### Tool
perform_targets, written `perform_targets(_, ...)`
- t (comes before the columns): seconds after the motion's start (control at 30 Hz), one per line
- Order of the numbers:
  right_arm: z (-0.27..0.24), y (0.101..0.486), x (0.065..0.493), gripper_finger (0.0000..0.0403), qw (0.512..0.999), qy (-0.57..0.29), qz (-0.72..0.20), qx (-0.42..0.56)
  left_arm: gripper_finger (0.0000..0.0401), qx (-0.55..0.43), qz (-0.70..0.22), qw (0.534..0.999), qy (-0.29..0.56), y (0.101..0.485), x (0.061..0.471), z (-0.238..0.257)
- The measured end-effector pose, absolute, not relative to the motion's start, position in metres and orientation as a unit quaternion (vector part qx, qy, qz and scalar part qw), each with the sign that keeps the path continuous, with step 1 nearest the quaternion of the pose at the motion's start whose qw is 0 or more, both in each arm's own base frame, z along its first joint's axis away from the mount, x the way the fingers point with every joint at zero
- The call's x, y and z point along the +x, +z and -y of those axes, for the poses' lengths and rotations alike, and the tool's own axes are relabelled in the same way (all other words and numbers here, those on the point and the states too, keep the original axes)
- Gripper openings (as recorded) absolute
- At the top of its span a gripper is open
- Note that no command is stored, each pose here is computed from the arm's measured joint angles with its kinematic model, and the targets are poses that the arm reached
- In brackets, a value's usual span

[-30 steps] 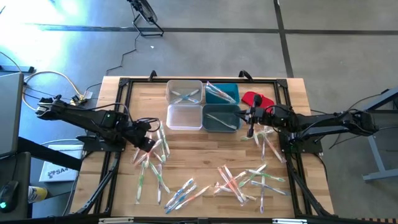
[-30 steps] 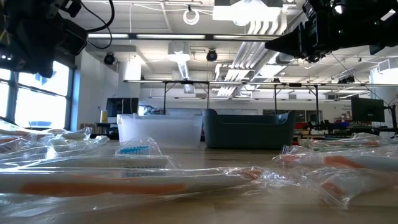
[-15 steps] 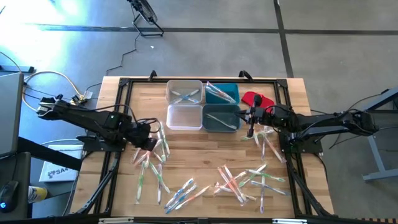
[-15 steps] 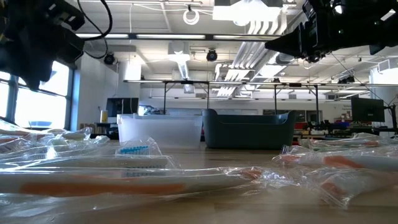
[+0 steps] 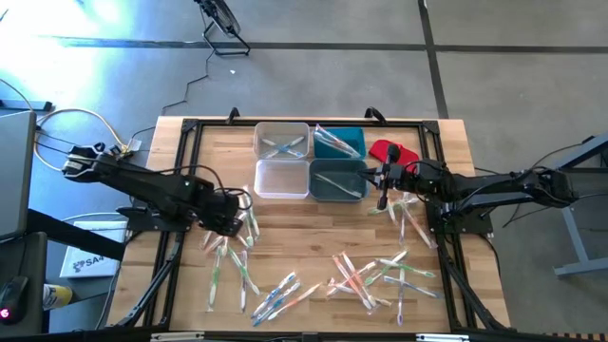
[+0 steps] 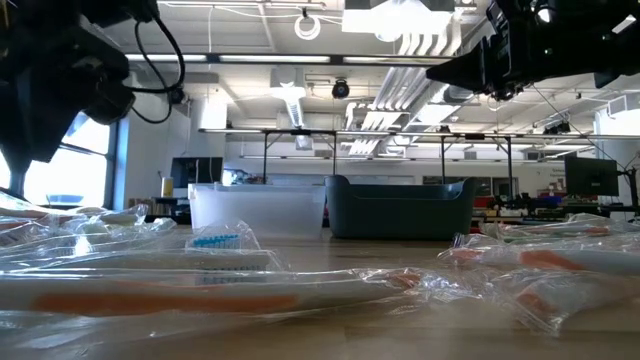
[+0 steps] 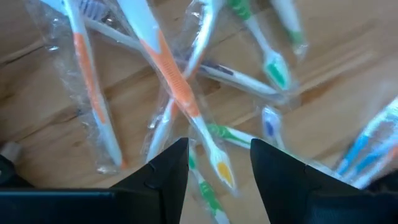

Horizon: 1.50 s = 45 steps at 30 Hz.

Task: Pick & Place Toothbrushes
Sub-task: Put the orange toothbrush into the blue bin

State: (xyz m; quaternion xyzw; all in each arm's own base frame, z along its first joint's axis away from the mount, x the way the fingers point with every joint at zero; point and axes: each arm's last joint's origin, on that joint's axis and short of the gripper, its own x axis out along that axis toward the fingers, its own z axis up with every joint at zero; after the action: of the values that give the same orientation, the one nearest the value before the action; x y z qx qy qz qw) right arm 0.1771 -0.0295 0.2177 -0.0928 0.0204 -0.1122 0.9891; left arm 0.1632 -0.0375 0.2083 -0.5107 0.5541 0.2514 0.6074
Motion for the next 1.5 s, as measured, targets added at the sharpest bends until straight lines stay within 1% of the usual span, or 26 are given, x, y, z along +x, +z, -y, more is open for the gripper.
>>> perform_targets(0.3,0.029,0.217,0.177,0.0003,0.989,-0.112,-0.025,-0.093,0.0168,-0.498,-0.574,0.588,0.275,0.196,0.172,0.039)
perform_targets(0.67,0.029,0.216,0.177,0.0003,0.989,-0.112,-0.029,-0.092,0.0168,-0.497,-0.575,0.587,0.279,0.188,0.182,0.041)
perform_targets(0.87,0.029,0.216,0.177,0.0003,0.989,-0.112,-0.029,-0.091,0.0168,-0.484,-0.59,0.574,0.297,0.178,0.186,0.042)
perform_targets(1.5,0.029,0.216,0.177,0.0003,0.989,-0.112,-0.03,-0.089,0.0167,-0.485,-0.597,0.569,0.292,0.169,0.194,0.044)
